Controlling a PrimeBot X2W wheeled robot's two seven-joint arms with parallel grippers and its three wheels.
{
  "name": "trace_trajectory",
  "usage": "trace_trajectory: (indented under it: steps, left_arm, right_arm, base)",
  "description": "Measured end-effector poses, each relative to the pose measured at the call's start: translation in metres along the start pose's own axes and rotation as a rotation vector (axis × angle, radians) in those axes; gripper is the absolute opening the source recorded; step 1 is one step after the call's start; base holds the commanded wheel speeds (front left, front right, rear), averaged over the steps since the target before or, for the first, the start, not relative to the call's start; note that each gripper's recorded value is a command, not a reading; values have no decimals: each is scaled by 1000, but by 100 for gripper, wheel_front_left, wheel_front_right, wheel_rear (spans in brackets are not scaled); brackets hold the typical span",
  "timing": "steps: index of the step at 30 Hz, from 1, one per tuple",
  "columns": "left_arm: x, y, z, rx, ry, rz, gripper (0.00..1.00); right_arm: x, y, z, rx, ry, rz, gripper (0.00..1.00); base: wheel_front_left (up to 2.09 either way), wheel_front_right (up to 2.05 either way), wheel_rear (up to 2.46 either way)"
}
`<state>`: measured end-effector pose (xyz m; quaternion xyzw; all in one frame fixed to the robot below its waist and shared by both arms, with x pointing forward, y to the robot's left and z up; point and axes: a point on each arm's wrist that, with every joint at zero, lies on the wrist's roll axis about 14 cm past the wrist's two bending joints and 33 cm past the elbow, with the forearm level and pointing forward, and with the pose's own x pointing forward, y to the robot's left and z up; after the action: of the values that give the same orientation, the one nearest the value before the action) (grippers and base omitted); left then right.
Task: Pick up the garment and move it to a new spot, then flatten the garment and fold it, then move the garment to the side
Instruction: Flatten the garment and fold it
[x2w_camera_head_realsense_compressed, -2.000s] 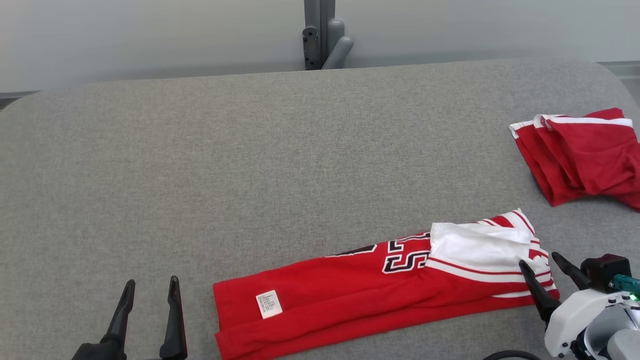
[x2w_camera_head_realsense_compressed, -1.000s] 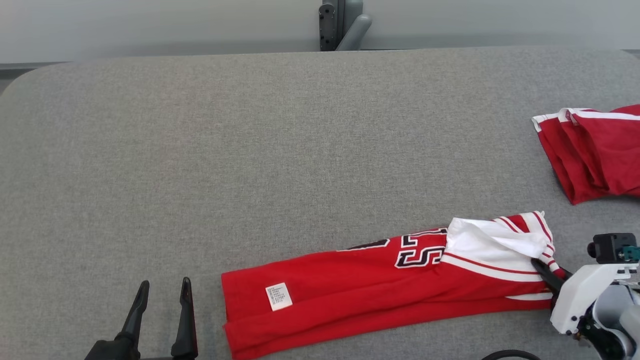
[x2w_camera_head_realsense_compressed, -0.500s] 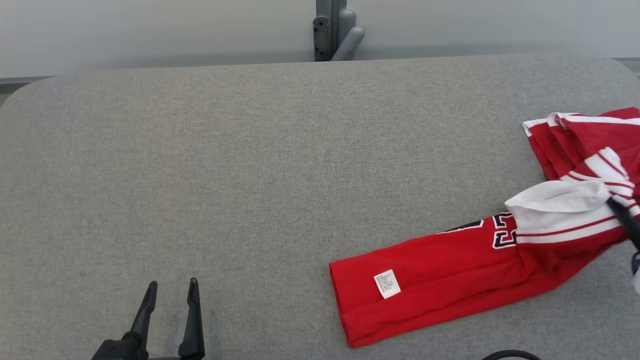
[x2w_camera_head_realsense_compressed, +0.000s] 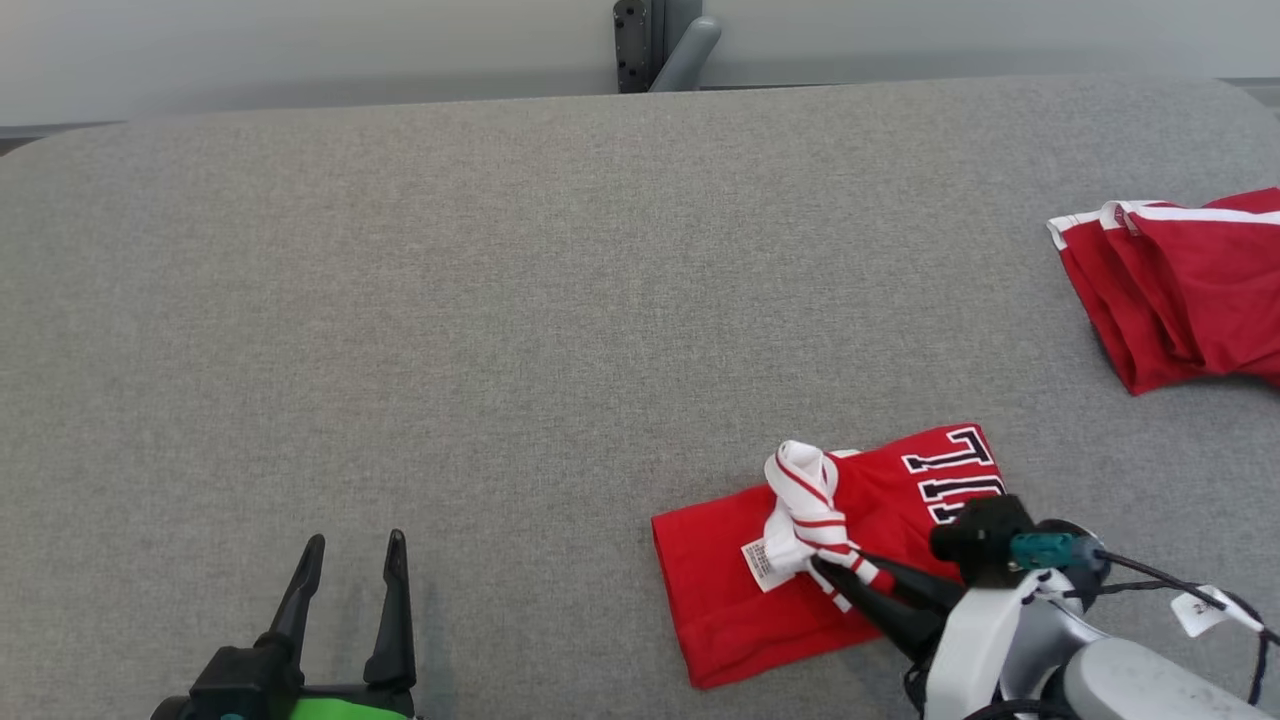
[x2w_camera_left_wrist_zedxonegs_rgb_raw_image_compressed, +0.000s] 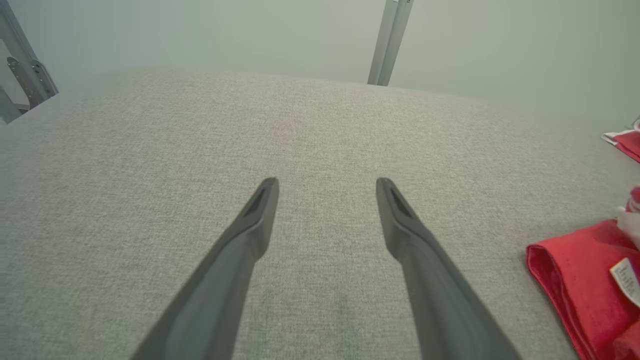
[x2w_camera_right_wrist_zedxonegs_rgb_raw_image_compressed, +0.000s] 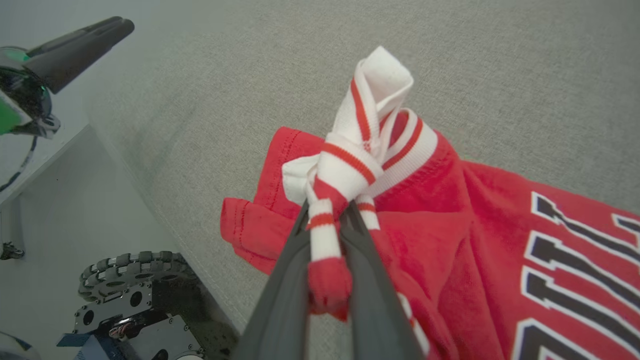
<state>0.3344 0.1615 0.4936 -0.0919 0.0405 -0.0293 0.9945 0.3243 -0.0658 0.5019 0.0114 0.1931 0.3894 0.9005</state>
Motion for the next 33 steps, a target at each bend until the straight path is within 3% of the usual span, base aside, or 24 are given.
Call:
trace_trajectory:
  steps: [8, 23, 25, 27, 33]
  left_arm:
    - [1, 13, -4, 9, 14, 32, 100]
    - [-4, 18, -7, 3, 22, 51, 100]
    - [-3, 19, -7, 4, 22, 52, 100]
    - [-3, 19, -6, 4, 21, 53, 100]
    - [-5, 21, -6, 4, 18, 59, 100]
  right_arm:
    - [33, 20, -17, -58, 60, 61, 0]
    - [43, 44, -26, -123, 122, 145, 0]
    - [45, 47, -26, -127, 122, 156, 28]
    - [46, 51, -21, -127, 104, 164, 100]
    - [41, 48, 7, -126, 8, 142, 100]
  base:
    - [0, 0, 0]
    - [0, 0, 0]
    - [0, 0, 0]
    - [0, 0, 0]
    - [0, 0, 0]
